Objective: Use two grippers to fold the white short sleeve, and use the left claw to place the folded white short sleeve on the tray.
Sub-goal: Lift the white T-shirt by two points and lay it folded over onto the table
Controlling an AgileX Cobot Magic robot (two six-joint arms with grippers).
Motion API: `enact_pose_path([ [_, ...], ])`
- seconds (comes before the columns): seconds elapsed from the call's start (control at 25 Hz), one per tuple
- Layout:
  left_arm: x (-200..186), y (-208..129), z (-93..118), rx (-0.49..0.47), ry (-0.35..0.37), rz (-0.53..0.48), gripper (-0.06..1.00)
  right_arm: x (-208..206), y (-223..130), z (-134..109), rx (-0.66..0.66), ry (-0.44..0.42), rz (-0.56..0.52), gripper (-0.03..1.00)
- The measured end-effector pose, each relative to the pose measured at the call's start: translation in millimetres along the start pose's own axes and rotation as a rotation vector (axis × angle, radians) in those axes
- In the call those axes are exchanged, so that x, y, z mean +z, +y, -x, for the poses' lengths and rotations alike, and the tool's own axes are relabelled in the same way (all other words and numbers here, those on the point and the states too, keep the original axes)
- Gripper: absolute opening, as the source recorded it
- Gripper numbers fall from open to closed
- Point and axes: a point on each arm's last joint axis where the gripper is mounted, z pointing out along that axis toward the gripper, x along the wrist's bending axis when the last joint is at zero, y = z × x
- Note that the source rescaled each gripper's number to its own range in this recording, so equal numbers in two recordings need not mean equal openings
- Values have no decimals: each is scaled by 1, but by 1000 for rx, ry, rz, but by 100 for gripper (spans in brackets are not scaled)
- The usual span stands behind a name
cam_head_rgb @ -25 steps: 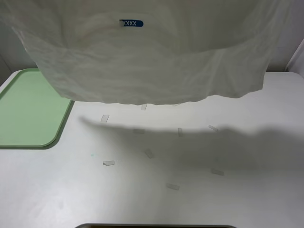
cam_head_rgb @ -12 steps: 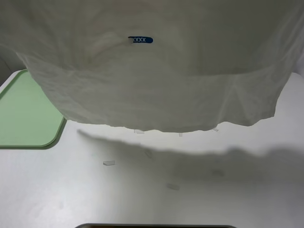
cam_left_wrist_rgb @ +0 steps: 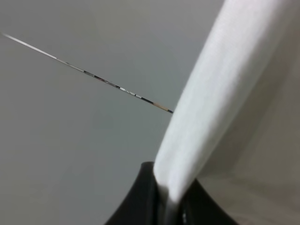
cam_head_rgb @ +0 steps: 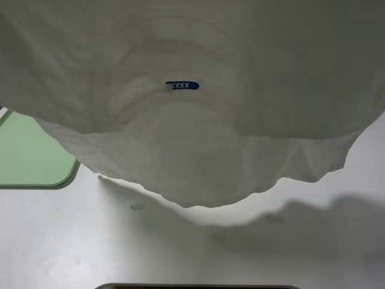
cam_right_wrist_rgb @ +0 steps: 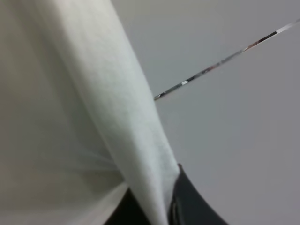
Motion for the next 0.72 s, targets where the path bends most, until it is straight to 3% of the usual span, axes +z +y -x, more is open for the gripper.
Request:
enact_pose_path([
  [0.36,-38,-5,16,-16,-27,15,0,-38,-7,-10,32,90,-52,0],
  [0.72,-70,-4,20,-21,4,52,0,-61,-10,-17,58,140,-65,0],
])
